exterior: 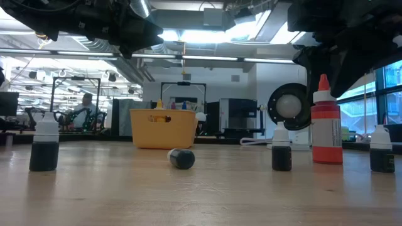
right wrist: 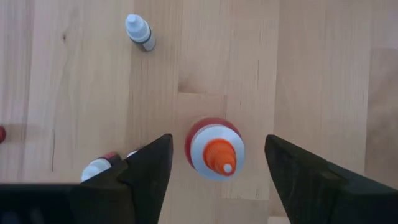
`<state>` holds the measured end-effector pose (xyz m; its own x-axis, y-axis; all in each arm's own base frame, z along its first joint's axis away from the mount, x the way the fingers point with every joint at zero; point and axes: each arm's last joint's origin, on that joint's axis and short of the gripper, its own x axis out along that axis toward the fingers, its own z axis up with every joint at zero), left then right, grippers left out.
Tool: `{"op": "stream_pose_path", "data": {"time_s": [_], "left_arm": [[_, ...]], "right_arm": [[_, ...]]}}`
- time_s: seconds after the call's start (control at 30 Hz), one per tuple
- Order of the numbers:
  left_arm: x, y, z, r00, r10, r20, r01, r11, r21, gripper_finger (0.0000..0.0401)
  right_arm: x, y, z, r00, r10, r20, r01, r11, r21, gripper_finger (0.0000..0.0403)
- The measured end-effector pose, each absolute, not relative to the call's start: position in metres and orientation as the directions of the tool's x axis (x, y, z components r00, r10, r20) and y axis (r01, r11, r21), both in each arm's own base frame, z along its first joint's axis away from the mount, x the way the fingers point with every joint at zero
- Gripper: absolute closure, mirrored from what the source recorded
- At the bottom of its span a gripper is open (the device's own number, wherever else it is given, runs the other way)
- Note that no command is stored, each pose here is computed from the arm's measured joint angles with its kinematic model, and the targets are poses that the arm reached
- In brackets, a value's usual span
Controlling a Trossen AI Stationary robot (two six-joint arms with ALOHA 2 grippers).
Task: Pick & Place food coloring
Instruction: Put the large orange food coloring bottle into the yellow bin
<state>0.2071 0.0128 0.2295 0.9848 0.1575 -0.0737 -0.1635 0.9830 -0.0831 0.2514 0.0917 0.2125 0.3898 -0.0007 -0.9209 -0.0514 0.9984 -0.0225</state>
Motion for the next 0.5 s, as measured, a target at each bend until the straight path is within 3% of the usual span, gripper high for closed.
{"op": "stream_pose_path", "data": {"time_s": [0.4,0.5], "left_arm": [[0.2072,0.0129,0.2294,0.984,0.158,-0.076,-0.164,0.983,-0.082,0.0256],[0.2071,0.0129,0.2292,0.984,0.158,-0.078,-0.165,0.983,-0.082,0.0258]], "right_arm": [[0.2508,0.0917,0.2067,0.377,-0.003,-0.926,-0.076,0.997,-0.034,0.0274],[0.252,0.092,0.207,0.39,0.002,-0.921,-0.075,0.997,-0.03,0.0281]]}}
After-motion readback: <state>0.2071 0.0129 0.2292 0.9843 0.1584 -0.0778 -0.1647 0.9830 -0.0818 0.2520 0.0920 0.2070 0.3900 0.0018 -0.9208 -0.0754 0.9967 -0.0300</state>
